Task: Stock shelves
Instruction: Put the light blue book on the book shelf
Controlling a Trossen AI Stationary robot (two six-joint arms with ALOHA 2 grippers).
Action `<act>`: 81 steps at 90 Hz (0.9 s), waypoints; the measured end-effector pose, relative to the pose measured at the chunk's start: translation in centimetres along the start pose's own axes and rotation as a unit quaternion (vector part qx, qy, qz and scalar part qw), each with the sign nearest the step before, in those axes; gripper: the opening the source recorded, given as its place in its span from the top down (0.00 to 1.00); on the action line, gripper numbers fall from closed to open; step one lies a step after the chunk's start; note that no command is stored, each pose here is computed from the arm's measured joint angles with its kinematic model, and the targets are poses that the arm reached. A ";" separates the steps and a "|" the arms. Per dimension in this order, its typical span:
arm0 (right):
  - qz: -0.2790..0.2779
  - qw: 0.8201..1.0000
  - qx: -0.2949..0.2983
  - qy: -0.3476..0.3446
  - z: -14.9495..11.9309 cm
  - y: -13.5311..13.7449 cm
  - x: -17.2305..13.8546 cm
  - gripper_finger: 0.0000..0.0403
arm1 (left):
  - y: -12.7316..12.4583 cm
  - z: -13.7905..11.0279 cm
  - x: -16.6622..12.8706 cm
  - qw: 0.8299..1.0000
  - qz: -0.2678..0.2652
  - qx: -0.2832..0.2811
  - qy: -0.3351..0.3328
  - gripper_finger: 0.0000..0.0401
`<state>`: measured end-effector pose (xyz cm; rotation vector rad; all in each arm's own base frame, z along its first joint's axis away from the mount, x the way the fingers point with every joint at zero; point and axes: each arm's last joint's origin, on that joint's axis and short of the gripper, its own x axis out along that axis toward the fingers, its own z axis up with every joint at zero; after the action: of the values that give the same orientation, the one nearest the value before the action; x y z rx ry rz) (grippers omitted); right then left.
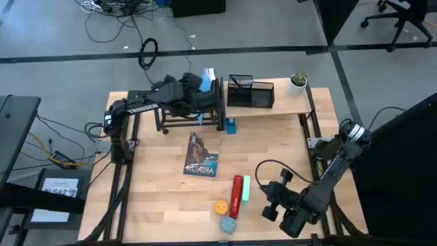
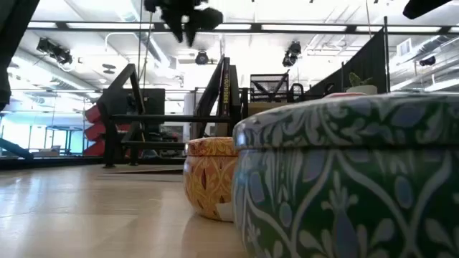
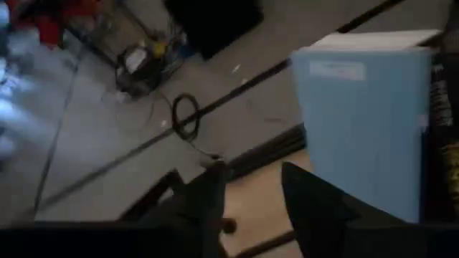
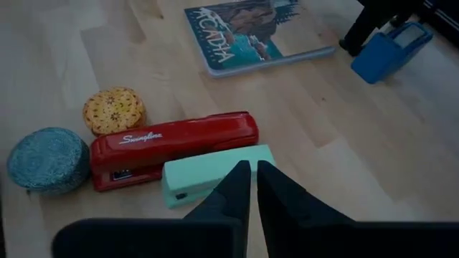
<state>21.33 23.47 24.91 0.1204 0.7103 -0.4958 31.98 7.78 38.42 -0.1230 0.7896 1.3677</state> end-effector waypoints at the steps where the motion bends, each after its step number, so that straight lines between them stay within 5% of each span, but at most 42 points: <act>1: 0.000 1.000 0.000 0.000 0.0 0.0 0.0 1.00 | 0.1 -0.1 0.1 1.000 -0.005 0.004 0.007 0.79; 14: 0.001 1.000 0.001 0.000 0.0 0.0 0.0 1.00 | -0.8 -2.3 3.0 0.997 -0.003 0.024 0.070 0.97; 38: 0.007 1.000 -0.003 -0.002 -0.1 0.2 -0.1 1.00 | -2.7 -7.6 9.0 0.985 0.002 0.035 0.170 1.00; 57: 0.009 1.000 -0.004 -0.003 0.0 0.2 -0.1 1.00 | -4.7 -8.8 11.3 0.985 -0.074 0.011 0.156 1.00; 81: 0.011 1.000 0.000 -0.001 0.1 0.3 0.0 1.00 | -5.8 -6.9 11.1 0.987 -0.132 0.007 0.095 1.00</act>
<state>21.51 23.68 24.95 0.1270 0.7072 -0.4752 34.14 12.02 24.87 -0.3392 0.9077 1.1082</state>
